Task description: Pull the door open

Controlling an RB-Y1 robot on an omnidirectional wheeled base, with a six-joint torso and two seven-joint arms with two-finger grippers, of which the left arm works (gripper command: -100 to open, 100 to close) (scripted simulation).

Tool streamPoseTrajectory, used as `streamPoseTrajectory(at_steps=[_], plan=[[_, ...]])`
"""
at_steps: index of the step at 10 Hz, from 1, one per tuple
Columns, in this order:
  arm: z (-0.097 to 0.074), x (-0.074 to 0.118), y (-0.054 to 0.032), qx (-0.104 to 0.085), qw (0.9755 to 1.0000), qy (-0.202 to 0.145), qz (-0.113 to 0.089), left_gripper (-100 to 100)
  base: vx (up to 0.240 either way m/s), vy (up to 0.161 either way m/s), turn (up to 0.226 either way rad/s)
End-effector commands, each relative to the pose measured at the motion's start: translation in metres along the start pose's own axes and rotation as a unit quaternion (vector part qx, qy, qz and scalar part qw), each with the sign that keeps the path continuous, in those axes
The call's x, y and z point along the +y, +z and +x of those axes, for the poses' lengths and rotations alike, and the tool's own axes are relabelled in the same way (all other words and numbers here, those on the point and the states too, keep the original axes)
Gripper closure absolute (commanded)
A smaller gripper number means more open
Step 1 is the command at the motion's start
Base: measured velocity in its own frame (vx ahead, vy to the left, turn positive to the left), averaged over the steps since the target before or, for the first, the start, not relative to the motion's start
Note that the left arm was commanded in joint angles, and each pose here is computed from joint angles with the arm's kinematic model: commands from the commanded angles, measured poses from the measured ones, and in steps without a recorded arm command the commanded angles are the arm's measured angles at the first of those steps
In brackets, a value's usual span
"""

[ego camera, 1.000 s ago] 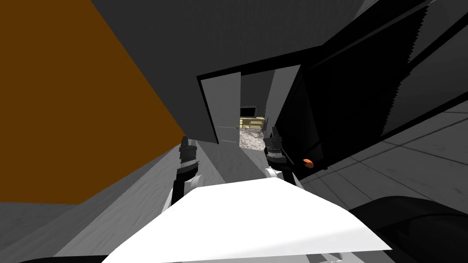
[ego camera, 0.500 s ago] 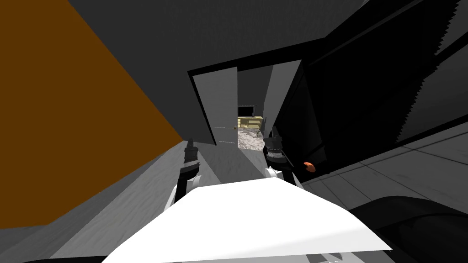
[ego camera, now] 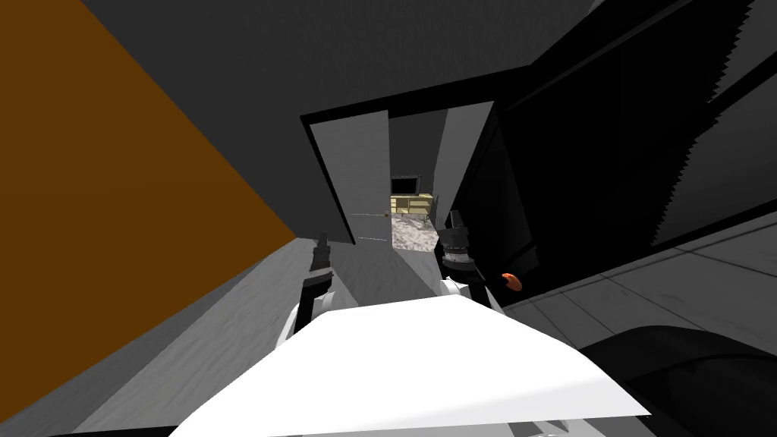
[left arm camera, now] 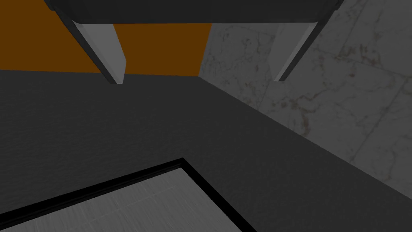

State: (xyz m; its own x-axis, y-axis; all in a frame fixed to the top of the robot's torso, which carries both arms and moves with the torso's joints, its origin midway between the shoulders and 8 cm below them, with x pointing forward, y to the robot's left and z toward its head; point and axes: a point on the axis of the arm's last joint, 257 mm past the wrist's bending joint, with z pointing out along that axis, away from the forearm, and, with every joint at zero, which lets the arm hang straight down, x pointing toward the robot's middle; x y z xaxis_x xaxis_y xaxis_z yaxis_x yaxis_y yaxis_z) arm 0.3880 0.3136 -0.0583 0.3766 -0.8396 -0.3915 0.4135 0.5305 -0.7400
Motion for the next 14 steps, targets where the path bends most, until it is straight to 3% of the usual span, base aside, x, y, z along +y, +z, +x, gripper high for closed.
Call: streamPoseTrajectory(at_steps=[1, 4, 8, 11, 14], plan=[[0.003, 0.010, -0.0024, 0.006, 0.9997, 0.021, -0.006, -100, 0.093, -0.022, -0.063], [0.009, 0.029, -0.0069, 0.017, 0.9981, 0.057, -0.018, -100, 0.099, -0.022, -0.081], [0.017, 0.057, -0.0143, 0.033, 0.9930, 0.108, -0.034, -100, 0.100, -0.033, -0.082], [0.022, 0.078, -0.0211, 0.045, 0.9869, 0.147, -0.046, -100, 0.109, -0.027, -0.082], [0.027, 0.099, -0.0287, 0.059, 0.9791, 0.186, -0.059, -100, 0.103, -0.026, -0.088]])
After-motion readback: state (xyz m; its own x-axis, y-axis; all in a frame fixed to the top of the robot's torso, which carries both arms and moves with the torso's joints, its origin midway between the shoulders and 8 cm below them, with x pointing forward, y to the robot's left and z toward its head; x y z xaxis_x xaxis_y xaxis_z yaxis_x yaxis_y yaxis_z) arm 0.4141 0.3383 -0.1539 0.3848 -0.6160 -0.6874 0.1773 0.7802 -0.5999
